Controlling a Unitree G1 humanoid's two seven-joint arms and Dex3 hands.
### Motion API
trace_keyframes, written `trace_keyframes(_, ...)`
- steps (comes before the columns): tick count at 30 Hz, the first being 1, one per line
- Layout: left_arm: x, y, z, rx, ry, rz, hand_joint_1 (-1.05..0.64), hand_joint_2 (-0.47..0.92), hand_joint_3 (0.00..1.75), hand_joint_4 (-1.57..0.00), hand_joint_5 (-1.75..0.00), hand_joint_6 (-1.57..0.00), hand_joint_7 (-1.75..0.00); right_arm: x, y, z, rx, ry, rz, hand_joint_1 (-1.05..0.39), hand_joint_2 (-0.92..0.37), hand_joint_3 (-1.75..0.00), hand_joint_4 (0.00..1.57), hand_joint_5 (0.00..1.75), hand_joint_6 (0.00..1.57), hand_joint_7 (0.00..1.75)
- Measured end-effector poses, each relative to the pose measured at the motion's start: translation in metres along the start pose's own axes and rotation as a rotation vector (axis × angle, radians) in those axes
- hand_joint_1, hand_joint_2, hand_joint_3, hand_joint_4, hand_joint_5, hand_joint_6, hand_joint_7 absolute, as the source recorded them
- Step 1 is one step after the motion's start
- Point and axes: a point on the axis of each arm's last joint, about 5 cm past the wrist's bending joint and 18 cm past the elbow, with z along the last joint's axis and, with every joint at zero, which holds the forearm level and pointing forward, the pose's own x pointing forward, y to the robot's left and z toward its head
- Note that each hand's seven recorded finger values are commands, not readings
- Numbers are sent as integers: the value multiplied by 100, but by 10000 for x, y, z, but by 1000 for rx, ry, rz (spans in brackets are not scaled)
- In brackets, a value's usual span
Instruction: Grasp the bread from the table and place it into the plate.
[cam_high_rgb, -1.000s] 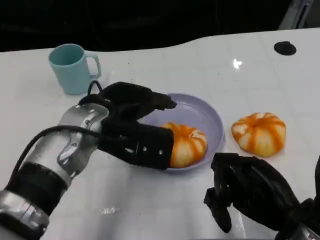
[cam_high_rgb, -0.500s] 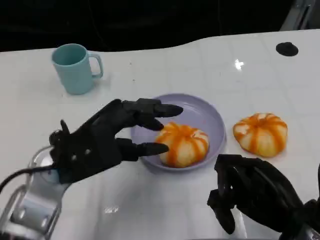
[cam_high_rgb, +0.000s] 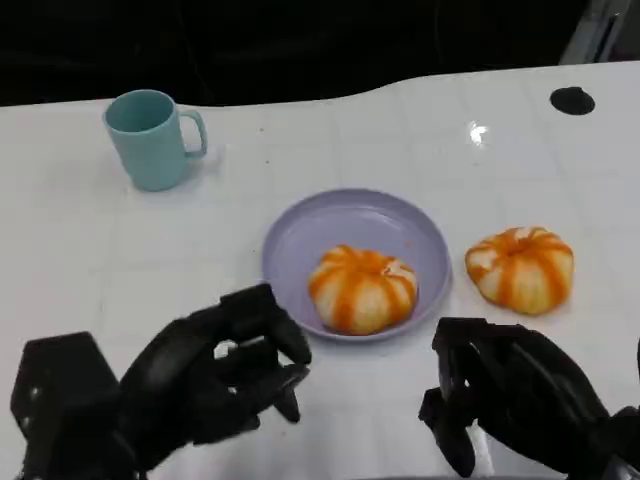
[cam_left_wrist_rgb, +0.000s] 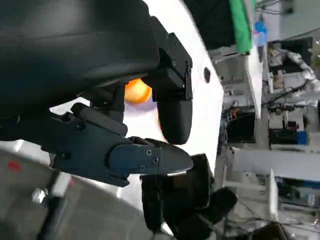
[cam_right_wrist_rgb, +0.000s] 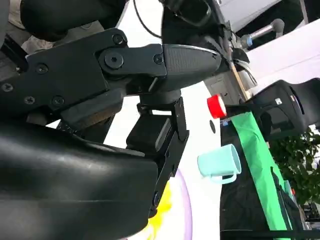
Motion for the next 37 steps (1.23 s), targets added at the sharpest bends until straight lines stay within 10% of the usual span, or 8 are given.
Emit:
trace_keyframes(12, -105, -180, -260, -178, 63, 36, -61, 92, 36, -84, -175, -62, -175, -7, -13, 9, -4, 1, 5, -95, -92, -43, 129, 158, 109, 153)
trace_keyframes(37, 13, -21, -361, -255, 69, 11, -61, 92, 29, -84, -175, -62, -175, 64, -108, 26, -19, -9, 7, -95, -92, -46, 128, 160, 107, 154)
